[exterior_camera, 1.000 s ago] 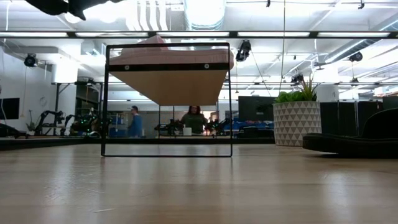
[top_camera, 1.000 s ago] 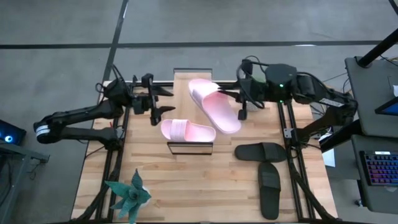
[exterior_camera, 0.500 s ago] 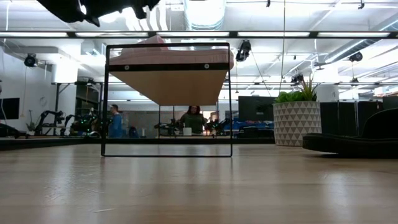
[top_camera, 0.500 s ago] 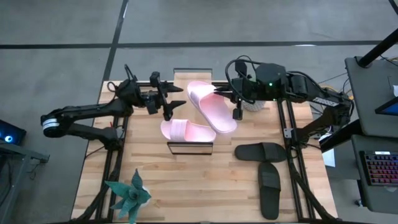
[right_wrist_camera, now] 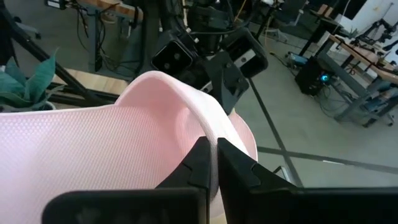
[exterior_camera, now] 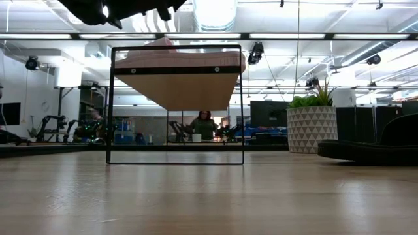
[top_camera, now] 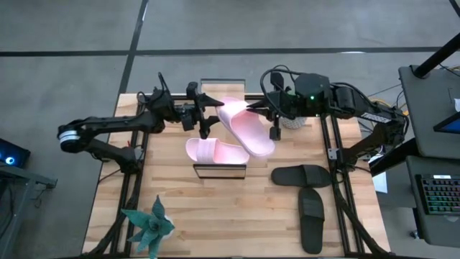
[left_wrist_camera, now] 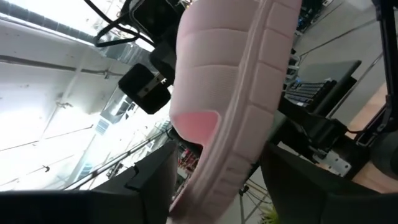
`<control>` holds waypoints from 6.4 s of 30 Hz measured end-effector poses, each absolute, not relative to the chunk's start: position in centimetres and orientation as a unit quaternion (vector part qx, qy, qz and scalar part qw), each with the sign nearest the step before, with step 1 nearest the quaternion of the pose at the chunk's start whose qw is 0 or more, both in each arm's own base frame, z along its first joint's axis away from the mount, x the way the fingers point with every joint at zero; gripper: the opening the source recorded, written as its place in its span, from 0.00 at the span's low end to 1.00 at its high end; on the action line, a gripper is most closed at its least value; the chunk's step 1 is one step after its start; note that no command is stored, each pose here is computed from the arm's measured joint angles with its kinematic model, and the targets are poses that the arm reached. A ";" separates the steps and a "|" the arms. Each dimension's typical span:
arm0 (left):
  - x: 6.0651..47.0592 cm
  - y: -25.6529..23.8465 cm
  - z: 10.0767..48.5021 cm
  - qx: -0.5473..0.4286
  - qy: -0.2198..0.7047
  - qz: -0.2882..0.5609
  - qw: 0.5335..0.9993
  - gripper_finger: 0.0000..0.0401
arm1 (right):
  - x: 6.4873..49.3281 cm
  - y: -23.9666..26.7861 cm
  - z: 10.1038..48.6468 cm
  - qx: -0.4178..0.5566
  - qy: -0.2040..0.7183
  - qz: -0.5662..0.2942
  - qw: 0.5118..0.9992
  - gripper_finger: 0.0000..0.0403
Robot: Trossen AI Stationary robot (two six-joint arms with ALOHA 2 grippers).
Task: Pick and place slides into the shelf
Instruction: Put the pink slipper on the shelf
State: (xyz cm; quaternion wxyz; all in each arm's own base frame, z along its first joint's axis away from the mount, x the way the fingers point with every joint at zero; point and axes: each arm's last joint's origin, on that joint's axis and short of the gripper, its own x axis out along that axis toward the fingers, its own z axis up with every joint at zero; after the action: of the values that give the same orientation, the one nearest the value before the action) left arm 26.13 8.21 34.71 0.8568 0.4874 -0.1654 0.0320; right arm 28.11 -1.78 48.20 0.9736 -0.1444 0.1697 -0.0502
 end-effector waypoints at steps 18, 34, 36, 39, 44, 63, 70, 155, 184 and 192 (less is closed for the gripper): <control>26.3 8.3 34.8 0.476 -0.129 0.049 0.868 0.07 | 27.8 -1.8 48.2 -0.186 0.184 -0.054 0.964 0.09; 24.8 8.5 34.0 0.458 0.001 0.126 0.880 0.07 | 27.1 -2.2 48.5 -0.336 0.221 -0.124 0.907 0.43; 24.7 8.7 34.1 0.455 0.011 0.152 0.877 0.07 | 27.2 -2.2 48.5 -0.339 0.219 -0.122 0.907 0.44; 24.6 8.9 34.1 0.459 0.033 0.191 0.867 0.07 | 27.1 -2.2 48.6 -0.336 0.217 -0.124 0.908 0.44; 24.6 9.0 34.1 0.479 0.059 0.233 0.844 0.07 | 27.0 -2.2 48.6 -0.338 0.217 -0.123 0.907 0.44; 25.7 6.5 33.7 0.592 0.106 0.221 0.768 0.06 | 29.2 -1.8 47.0 -0.499 0.265 -0.076 0.822 0.46; 25.9 6.1 34.2 0.593 0.094 0.223 0.768 0.06 | 30.4 -2.0 46.1 -0.530 0.294 -0.084 0.791 0.45; 18.4 2.5 39.3 0.178 -0.045 0.132 0.974 0.50 | 35.6 -3.4 42.2 -0.555 0.331 -0.074 0.759 0.02; 13.9 2.0 39.9 0.080 -0.053 0.126 0.987 0.50 | 38.9 -6.5 32.4 -0.573 0.292 0.006 0.766 0.02; 14.0 2.0 39.8 0.081 -0.050 0.126 0.987 0.50 | 38.9 -6.4 30.5 -0.565 0.276 0.035 0.777 0.02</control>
State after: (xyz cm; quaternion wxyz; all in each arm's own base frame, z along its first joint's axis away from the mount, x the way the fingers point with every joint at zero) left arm 13.96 2.01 39.84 0.9874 0.0806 -0.0503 0.1263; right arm 38.87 -6.39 30.48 0.7771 -0.5646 0.2757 0.0353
